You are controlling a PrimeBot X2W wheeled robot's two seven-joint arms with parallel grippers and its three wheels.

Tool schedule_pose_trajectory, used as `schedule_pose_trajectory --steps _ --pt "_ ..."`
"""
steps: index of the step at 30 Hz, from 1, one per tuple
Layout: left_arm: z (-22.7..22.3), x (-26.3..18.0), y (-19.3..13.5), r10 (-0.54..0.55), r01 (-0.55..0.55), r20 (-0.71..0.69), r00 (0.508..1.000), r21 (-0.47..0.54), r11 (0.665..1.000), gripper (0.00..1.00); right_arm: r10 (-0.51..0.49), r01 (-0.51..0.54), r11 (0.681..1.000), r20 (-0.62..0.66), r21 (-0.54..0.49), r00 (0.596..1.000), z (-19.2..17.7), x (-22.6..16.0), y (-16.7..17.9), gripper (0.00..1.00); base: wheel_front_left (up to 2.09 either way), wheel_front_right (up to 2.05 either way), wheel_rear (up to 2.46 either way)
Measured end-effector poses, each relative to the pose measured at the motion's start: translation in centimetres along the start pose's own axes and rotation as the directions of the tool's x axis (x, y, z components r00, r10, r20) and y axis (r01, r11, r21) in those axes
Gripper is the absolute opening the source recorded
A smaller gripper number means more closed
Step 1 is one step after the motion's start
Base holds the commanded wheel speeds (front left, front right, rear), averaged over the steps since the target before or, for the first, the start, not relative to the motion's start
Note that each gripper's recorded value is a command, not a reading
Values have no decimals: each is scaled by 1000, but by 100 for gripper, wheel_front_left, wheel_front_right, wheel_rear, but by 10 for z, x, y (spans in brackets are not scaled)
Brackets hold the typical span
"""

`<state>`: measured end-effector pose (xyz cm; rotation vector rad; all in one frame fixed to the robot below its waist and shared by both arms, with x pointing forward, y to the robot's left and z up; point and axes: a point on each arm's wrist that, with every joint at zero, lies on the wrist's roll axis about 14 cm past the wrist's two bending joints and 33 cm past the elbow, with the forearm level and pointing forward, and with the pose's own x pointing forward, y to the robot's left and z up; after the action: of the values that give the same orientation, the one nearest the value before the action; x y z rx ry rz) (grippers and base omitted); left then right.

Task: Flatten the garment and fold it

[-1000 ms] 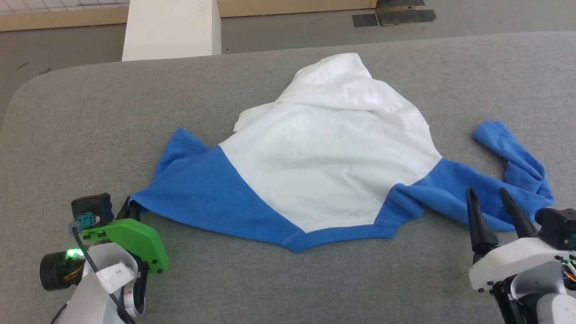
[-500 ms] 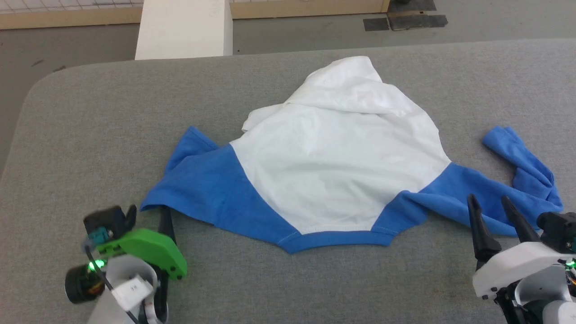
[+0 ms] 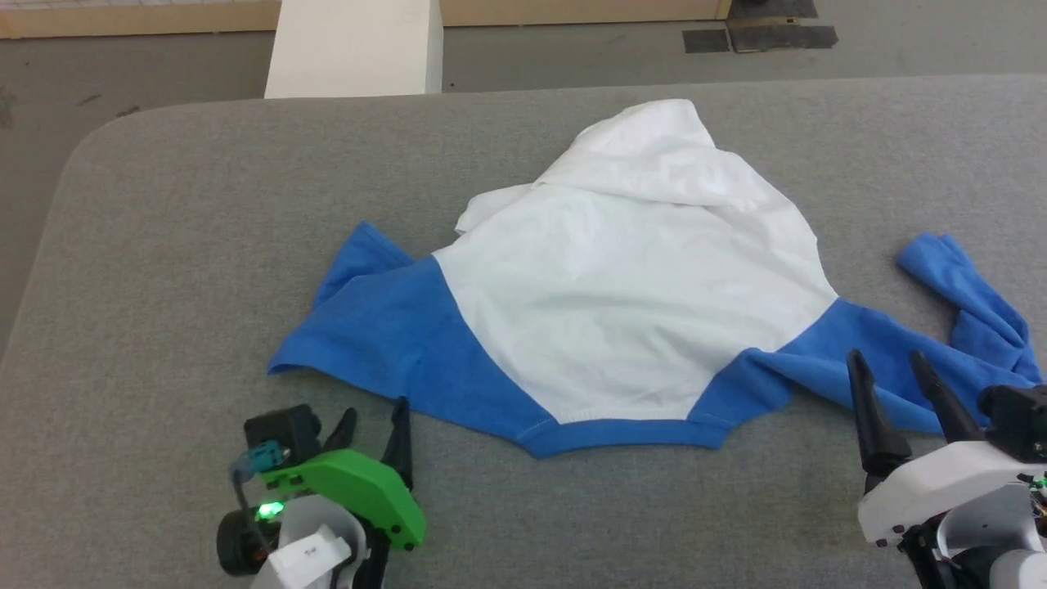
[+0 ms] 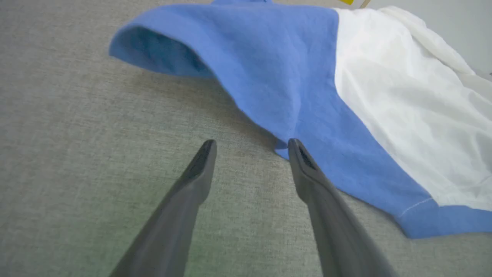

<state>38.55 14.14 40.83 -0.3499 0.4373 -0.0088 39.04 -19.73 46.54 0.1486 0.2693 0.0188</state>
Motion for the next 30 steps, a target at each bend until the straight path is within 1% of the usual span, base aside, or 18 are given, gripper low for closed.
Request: schedule_pose_trajectory --steps 3,5,8,12,13,14,18,20,22,26,28,30 --pt "-4 9 -6 -12 12 -35 999 11 1000 100 5 -5 1000 -3 7 1000 -2 -1 2 100 0 0 0" --pt "-5 17 -4 9 -8 -48 999 21 1000 100 7 -7 1000 -4 9 1000 -3 -3 3 100 0 0 0" --pt "-6 24 -1 36 -35 -58 998 20 999 100 -4 4 1000 -3 19 1000 -5 -5 -1 100 0 0 0" --pt "-6 30 -4 28 -27 -60 998 14 1000 100 -24 24 999 -6 22 1000 -6 -8 -7 100 0 0 0" --pt "-6 31 -5 23 -22 -58 998 18 1000 65 -26 26 999 -7 22 1000 -7 -8 -8 100 0 0 0" --pt "-5 31 -5 20 -19 -56 998 20 1000 0 -29 29 999 -8 22 1000 -7 -8 -9 100 0 0 0" --pt "-4 30 -6 2 0 -52 999 28 1000 0 -30 30 999 -6 22 1000 -7 -8 -10 100 0 0 0" --pt "2 29 -2 10 -9 -32 999 28 1000 0 -27 27 999 -5 23 1000 -7 -8 -9 100 0 0 0" --pt "10 26 9 39 -39 -6 999 23 999 0 -22 23 999 -26 30 999 -10 -7 -7 100 0 0 0" --pt "18 17 40 121 -122 14 993 42 992 0 -13 18 999 -123 37 992 -29 -10 -5 100 0 0 0" --pt "21 13 54 152 -153 21 988 53 987 0 -3 12 999 -200 42 980 -45 -14 -2 100 0 0 0" --pt "26 12 60 166 -167 32 986 57 984 0 6 7 999 -270 45 963 -58 -19 0 100 0 0 0"
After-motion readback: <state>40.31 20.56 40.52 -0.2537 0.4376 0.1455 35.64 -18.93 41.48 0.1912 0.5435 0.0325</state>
